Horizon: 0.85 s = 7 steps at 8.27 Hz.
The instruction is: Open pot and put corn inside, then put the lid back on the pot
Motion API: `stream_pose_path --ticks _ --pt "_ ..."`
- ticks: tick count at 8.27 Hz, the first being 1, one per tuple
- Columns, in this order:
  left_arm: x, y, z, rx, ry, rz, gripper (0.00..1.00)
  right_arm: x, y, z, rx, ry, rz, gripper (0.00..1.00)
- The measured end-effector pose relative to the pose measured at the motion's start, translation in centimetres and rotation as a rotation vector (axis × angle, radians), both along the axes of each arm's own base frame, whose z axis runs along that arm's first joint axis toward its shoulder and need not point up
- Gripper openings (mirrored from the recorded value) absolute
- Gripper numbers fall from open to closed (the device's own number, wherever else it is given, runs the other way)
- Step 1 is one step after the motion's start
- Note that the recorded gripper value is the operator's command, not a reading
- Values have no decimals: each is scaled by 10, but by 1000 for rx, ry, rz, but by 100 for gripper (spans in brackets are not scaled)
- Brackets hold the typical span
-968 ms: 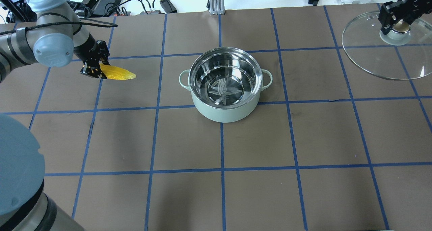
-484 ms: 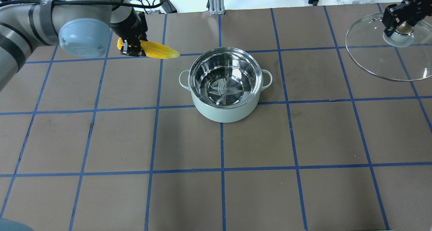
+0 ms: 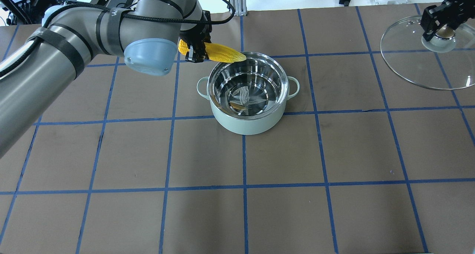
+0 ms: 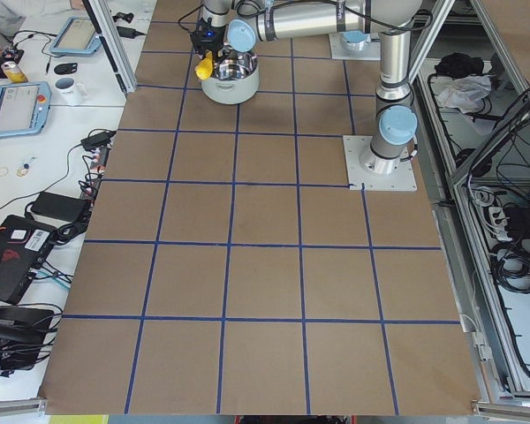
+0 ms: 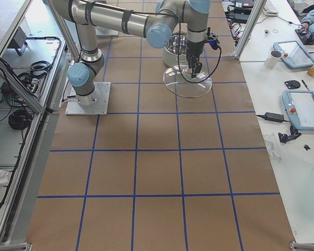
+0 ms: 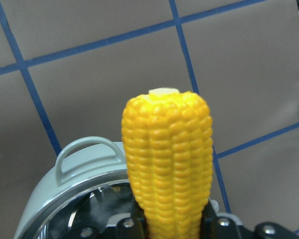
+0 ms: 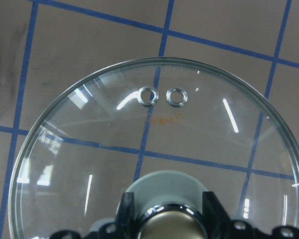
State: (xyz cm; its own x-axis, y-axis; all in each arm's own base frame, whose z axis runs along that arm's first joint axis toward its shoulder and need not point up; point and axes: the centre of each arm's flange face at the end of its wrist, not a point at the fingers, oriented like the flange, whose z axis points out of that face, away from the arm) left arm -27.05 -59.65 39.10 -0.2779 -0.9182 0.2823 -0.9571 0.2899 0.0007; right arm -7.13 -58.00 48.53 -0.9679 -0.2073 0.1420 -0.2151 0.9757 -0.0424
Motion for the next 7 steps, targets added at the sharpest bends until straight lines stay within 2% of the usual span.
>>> stream_pose_path --ticks 2,5,6,7 --pt "-32 9 -12 24 62 -16 0 0 1 -1 7 2 1 9" --pt "-79 17 -48 57 99 -15 0 0 1 -1 12 -1 2 9" --pt "-86 17 -57 62 100 -17 39 0 1 -1 11 -2 1 9" --pt "-89 17 -62 66 100 -20 54 0 1 -1 11 -3 1 9"
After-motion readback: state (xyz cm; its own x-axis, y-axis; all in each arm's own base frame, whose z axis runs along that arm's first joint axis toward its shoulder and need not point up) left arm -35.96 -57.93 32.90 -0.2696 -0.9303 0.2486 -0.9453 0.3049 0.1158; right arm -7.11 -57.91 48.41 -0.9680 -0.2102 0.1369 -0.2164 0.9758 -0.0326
